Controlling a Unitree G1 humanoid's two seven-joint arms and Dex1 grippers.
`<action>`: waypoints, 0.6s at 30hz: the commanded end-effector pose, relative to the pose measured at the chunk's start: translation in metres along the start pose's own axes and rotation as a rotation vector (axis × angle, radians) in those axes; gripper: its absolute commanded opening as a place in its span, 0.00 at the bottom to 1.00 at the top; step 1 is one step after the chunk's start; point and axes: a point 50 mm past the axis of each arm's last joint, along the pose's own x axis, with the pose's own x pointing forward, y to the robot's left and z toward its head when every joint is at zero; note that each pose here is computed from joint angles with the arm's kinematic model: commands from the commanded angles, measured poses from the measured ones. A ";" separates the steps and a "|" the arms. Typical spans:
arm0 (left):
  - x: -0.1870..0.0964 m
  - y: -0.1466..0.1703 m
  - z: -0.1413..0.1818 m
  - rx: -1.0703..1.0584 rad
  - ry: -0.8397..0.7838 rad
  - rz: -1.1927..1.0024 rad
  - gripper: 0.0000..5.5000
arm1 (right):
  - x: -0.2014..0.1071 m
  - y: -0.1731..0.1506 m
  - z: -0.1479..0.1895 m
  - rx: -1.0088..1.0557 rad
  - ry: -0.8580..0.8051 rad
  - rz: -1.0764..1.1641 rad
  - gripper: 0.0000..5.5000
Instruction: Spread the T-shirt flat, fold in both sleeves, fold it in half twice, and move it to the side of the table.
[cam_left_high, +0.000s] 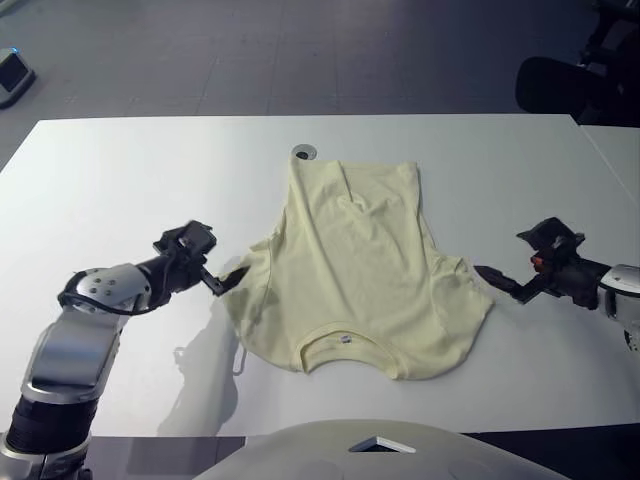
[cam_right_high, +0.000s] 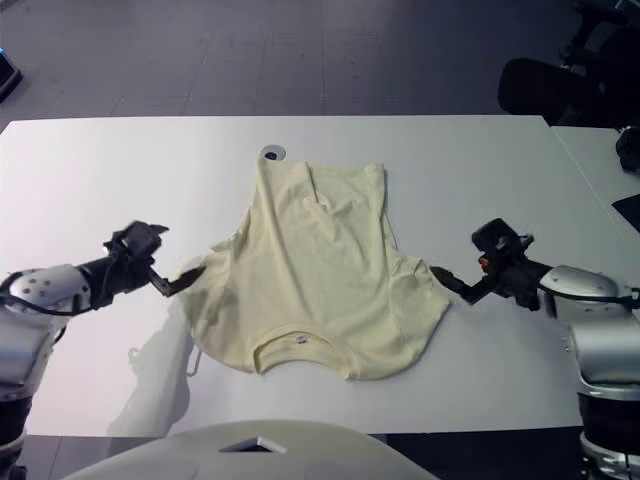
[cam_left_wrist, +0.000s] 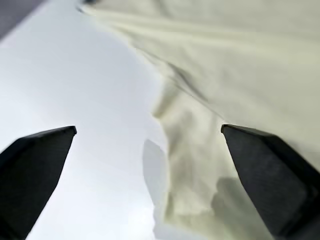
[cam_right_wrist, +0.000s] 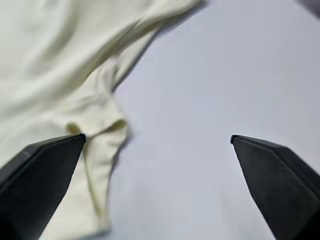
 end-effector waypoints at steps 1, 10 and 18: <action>-0.012 0.018 0.016 -0.283 -0.186 0.199 0.98 | -0.012 0.021 -0.039 0.501 0.035 -0.023 0.98; -0.012 0.021 0.029 -0.516 -0.325 0.356 0.98 | -0.001 0.051 -0.073 0.915 0.129 0.031 0.92; -0.004 0.016 0.033 -0.517 -0.321 0.325 0.98 | 0.006 0.060 -0.074 0.954 0.120 0.049 0.68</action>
